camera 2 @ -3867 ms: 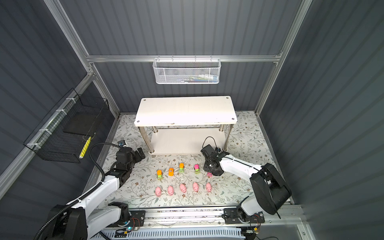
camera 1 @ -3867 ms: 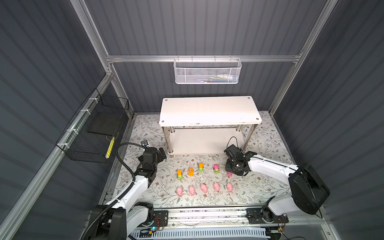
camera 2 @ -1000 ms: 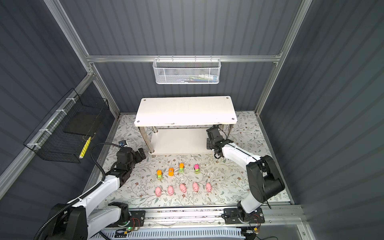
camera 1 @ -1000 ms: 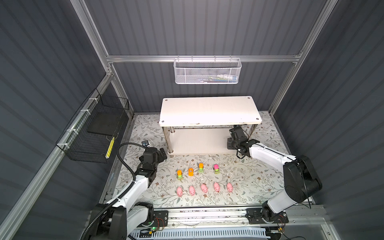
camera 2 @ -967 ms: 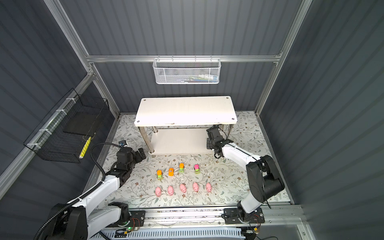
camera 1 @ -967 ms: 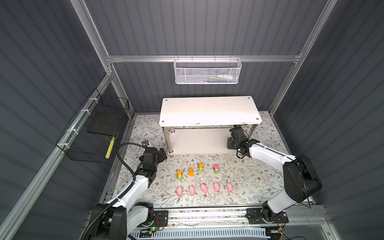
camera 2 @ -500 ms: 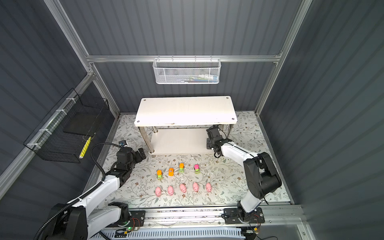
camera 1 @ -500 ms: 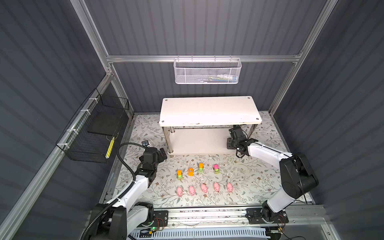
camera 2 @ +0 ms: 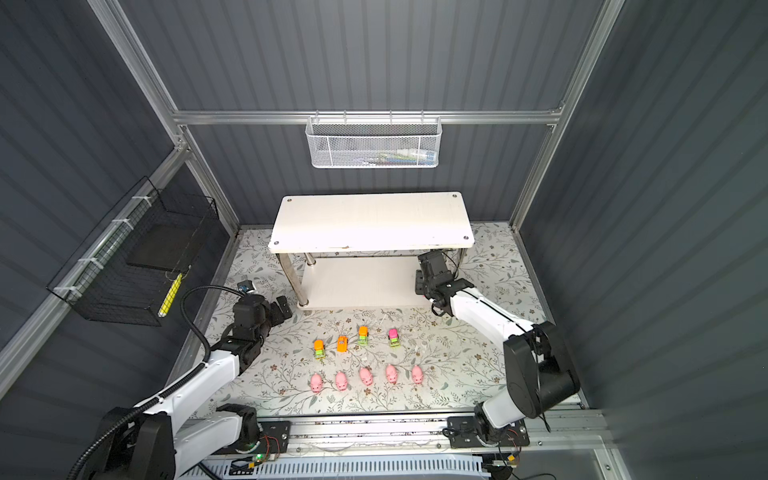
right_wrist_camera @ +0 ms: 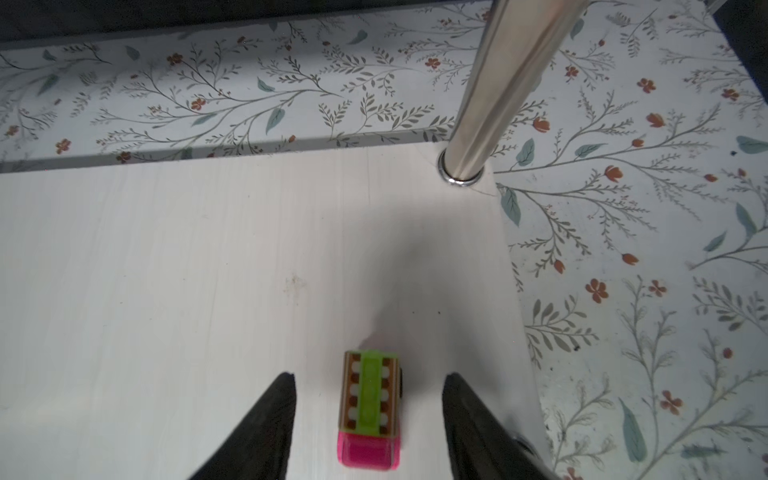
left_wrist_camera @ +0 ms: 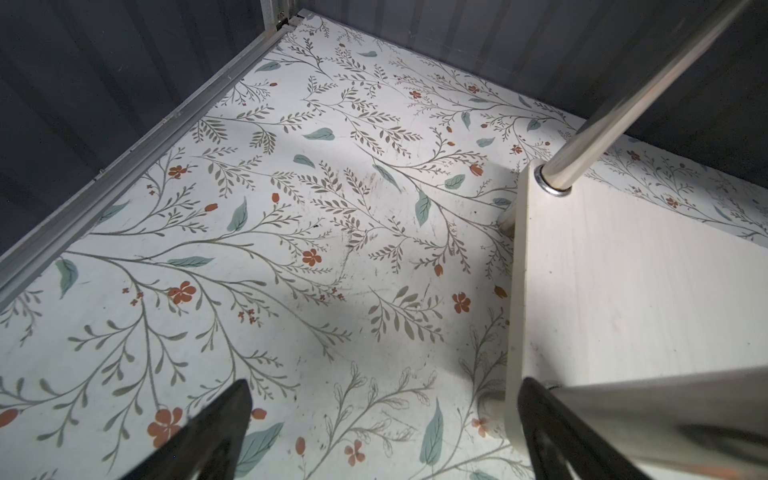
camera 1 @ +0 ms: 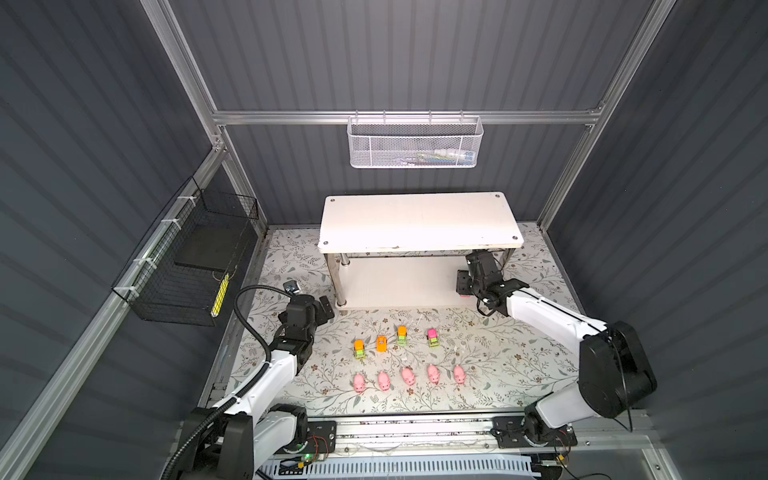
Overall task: Place and organize the plastic toys onto the shelf
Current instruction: 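Move the right gripper back over the pink-topped green truck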
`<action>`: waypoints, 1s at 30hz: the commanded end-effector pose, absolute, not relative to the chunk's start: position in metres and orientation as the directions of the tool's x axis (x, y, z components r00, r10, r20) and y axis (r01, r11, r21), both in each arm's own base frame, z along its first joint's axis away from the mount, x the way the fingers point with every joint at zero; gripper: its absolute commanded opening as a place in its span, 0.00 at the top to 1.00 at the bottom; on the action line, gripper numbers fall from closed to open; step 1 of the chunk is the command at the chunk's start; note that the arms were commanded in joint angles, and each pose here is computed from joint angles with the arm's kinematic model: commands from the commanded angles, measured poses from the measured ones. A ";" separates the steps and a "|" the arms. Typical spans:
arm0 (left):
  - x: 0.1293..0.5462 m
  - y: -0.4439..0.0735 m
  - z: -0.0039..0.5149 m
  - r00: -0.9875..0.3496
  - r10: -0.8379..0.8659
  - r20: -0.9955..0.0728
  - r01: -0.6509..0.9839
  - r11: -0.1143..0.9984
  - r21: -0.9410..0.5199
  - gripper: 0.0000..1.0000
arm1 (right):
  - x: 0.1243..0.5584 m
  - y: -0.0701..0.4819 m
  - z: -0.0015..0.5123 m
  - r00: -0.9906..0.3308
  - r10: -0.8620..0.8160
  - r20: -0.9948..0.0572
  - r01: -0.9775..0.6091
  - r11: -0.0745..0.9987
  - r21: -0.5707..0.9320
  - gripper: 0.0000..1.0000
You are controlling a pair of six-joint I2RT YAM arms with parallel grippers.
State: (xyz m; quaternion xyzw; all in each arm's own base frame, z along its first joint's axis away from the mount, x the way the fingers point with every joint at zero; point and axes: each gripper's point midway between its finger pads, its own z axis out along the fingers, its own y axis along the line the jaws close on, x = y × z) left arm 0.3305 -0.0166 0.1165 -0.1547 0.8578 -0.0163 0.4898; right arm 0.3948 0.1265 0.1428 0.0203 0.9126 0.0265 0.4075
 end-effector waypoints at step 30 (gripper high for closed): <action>0.307 -0.038 0.180 -0.399 -0.433 -0.808 -0.152 0.901 -0.407 0.00 | 0.257 0.253 0.099 -0.787 -0.169 -0.593 -0.350 0.914 0.204 0.33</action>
